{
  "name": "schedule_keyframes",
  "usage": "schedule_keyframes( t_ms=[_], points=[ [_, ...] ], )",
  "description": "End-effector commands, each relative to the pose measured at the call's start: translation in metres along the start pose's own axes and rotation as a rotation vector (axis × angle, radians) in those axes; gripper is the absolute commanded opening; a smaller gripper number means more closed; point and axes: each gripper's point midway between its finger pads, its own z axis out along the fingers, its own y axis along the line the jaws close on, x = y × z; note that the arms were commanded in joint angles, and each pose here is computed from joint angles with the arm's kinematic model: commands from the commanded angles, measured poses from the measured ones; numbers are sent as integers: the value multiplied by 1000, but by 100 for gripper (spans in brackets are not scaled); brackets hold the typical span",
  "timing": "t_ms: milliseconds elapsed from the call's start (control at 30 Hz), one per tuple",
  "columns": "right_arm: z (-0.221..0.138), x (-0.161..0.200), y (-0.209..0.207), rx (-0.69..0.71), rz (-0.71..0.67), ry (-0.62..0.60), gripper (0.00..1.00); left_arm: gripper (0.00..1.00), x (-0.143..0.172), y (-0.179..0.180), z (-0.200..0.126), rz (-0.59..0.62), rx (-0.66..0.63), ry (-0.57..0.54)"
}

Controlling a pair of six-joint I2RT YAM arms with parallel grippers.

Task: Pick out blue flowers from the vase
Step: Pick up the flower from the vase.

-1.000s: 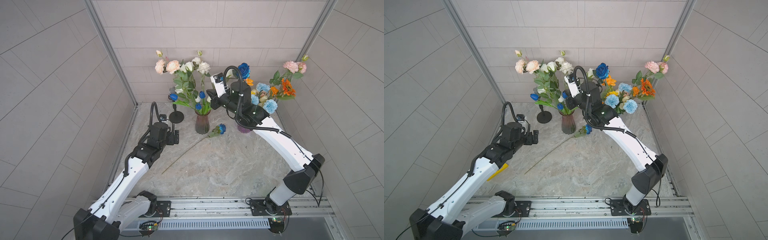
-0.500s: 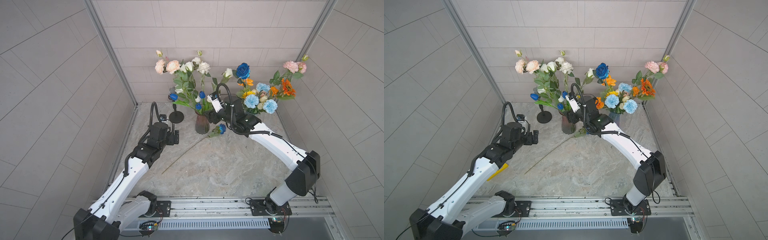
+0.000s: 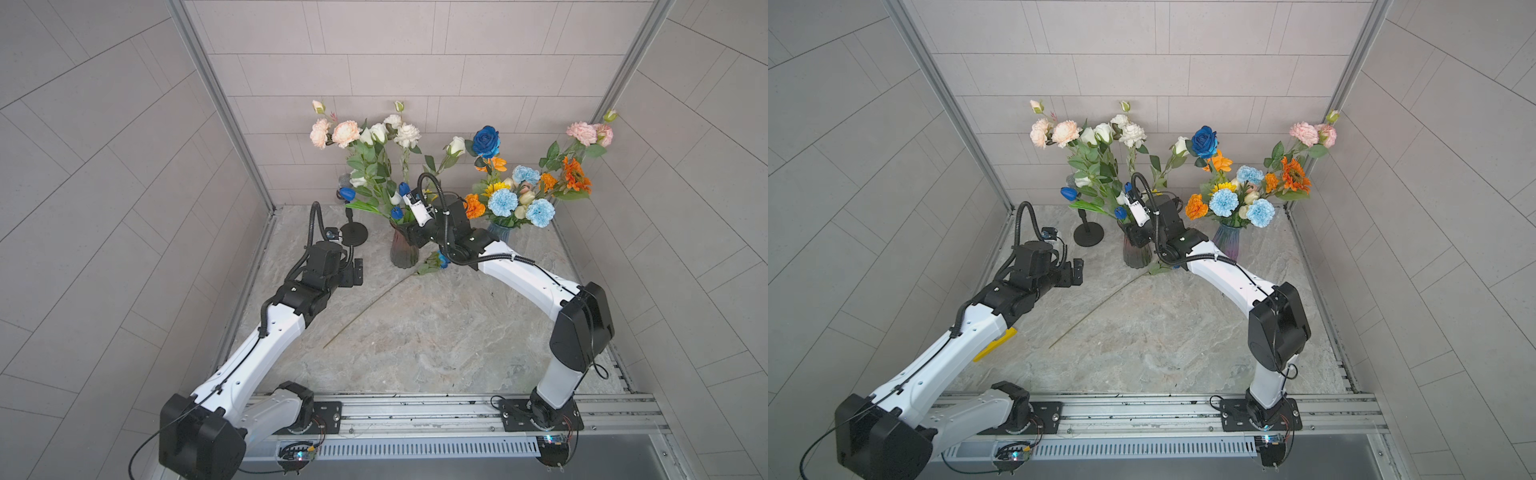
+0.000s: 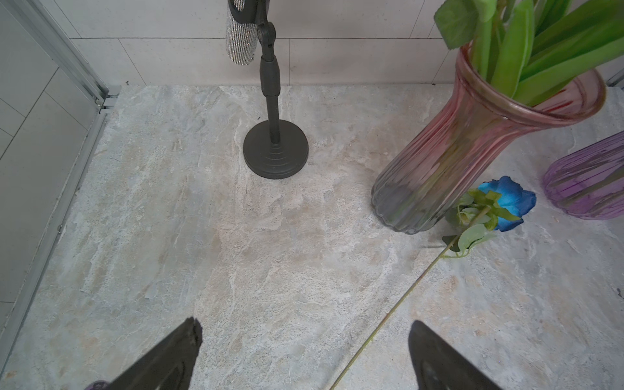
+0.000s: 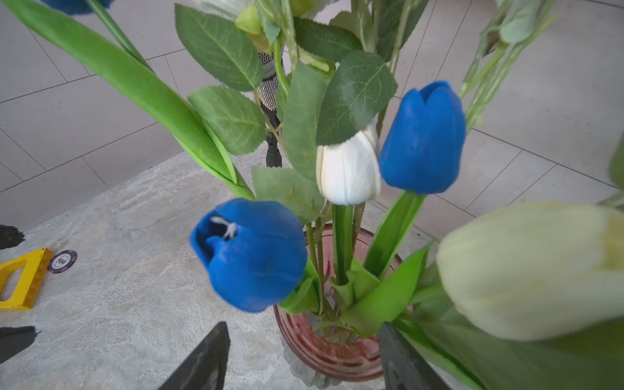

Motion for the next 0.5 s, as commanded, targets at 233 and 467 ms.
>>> schedule_keyframes(
  t_ms=[233, 467],
  points=[
    [14, -35, -4, 20, -30, -106, 64, 100, -10, -1, 4, -27, 8, -17],
    [28, -30, -3, 8, -21, -98, 57, 100, -28, -21, 6, -102, 145, -70]
  ],
)
